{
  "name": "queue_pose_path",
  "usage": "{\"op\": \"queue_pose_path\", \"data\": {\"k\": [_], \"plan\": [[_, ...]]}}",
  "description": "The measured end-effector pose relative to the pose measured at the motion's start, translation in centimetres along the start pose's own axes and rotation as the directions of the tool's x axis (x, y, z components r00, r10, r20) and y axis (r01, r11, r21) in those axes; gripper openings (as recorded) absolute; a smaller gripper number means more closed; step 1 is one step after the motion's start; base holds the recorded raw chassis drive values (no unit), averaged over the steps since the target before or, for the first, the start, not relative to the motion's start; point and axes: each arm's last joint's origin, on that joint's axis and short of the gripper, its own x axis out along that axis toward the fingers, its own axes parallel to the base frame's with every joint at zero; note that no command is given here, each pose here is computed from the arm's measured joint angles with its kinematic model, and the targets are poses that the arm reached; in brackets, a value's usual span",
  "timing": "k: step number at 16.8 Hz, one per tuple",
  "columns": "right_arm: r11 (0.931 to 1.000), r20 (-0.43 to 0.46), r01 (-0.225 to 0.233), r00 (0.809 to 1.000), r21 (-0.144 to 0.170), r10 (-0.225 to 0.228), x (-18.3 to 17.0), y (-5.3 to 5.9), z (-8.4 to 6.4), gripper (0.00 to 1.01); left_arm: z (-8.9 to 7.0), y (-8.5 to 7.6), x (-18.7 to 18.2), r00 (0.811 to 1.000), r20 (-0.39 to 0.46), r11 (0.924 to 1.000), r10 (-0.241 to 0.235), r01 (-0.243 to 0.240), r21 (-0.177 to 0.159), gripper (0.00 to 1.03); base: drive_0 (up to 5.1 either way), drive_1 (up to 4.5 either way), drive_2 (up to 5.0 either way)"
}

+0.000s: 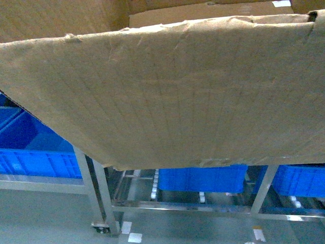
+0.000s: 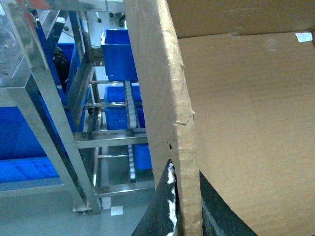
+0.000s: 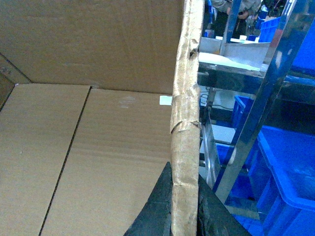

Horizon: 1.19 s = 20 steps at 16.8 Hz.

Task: Sort boxes to right shelf from conveyor

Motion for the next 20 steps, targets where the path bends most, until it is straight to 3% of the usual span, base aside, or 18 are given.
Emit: {"op": "queue_pose_path", "data": {"k": [20], "plan": [[1.0, 0.002, 0.004, 1.0, 0.0, -0.004, -0.01, -0.07, 0.03, 0.04, 0.05, -0.06, -0.03, 1.0, 0.005, 1.0, -0.004, 0.004, -0.001, 0.02, -0.1, -0.08, -0.1]]}}
